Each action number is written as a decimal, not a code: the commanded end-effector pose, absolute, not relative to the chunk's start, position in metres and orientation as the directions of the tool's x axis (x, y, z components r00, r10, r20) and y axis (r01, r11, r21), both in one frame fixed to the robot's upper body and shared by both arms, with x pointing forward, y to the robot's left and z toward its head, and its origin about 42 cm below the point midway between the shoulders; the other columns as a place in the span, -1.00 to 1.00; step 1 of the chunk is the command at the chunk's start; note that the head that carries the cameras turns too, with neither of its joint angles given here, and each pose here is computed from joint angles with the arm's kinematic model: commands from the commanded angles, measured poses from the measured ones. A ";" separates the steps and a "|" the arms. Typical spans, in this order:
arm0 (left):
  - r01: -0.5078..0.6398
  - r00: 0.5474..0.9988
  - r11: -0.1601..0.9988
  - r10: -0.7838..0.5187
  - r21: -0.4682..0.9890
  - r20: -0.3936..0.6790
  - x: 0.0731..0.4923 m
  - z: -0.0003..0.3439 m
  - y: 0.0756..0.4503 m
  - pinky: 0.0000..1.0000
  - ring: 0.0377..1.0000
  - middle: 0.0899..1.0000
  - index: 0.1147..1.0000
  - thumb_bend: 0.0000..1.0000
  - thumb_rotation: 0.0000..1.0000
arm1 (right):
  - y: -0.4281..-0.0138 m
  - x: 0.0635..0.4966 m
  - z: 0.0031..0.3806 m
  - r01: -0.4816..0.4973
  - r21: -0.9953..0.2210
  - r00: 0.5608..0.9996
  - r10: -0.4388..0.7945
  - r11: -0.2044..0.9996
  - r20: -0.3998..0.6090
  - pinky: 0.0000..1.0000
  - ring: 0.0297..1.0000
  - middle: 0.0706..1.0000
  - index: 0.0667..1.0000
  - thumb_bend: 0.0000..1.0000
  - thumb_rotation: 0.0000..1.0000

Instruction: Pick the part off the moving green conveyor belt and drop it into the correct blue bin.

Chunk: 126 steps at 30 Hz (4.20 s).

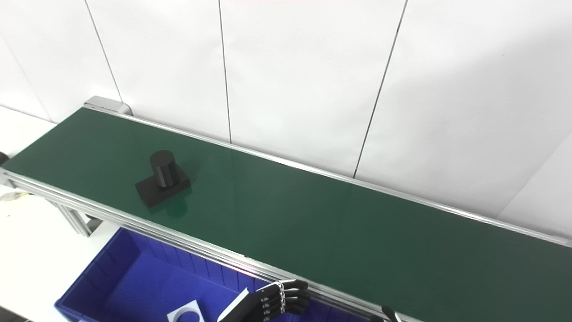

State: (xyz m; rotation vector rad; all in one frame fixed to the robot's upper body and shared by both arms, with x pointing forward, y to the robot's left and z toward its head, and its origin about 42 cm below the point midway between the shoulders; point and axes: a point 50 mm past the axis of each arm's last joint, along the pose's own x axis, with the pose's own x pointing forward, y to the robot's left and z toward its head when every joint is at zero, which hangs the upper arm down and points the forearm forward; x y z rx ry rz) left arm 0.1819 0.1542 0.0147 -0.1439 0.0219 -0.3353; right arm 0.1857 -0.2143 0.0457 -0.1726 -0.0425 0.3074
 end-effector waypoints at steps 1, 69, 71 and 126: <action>0.326 0.945 0.936 -0.319 -0.132 0.068 0.189 0.024 0.148 0.45 0.47 0.49 0.52 0.96 -0.14 | -0.213 0.194 0.059 -0.277 -0.186 0.946 0.301 0.943 0.122 0.37 0.54 0.62 0.80 -0.04 0.32; 0.333 0.943 0.934 -0.328 -0.132 0.058 0.197 0.021 0.154 0.42 0.44 0.48 0.52 1.00 -0.20 | -0.081 0.372 0.181 -0.385 -0.511 0.785 0.564 0.769 0.256 0.59 0.73 0.75 0.80 0.49 -0.03; 0.333 0.943 0.933 -0.328 -0.133 0.061 0.197 0.021 0.154 0.43 0.44 0.48 0.52 1.00 -0.20 | -0.075 0.377 0.181 -0.385 -0.531 0.785 0.570 0.755 0.243 0.58 0.72 0.75 0.81 0.52 0.00; 0.341 0.940 0.931 -0.335 -0.128 0.067 0.199 0.022 0.133 0.41 0.45 0.51 0.53 1.00 -0.16 | 0.036 0.443 0.160 -0.464 -0.570 0.793 0.605 0.678 0.074 0.61 0.75 0.69 0.74 0.66 -0.07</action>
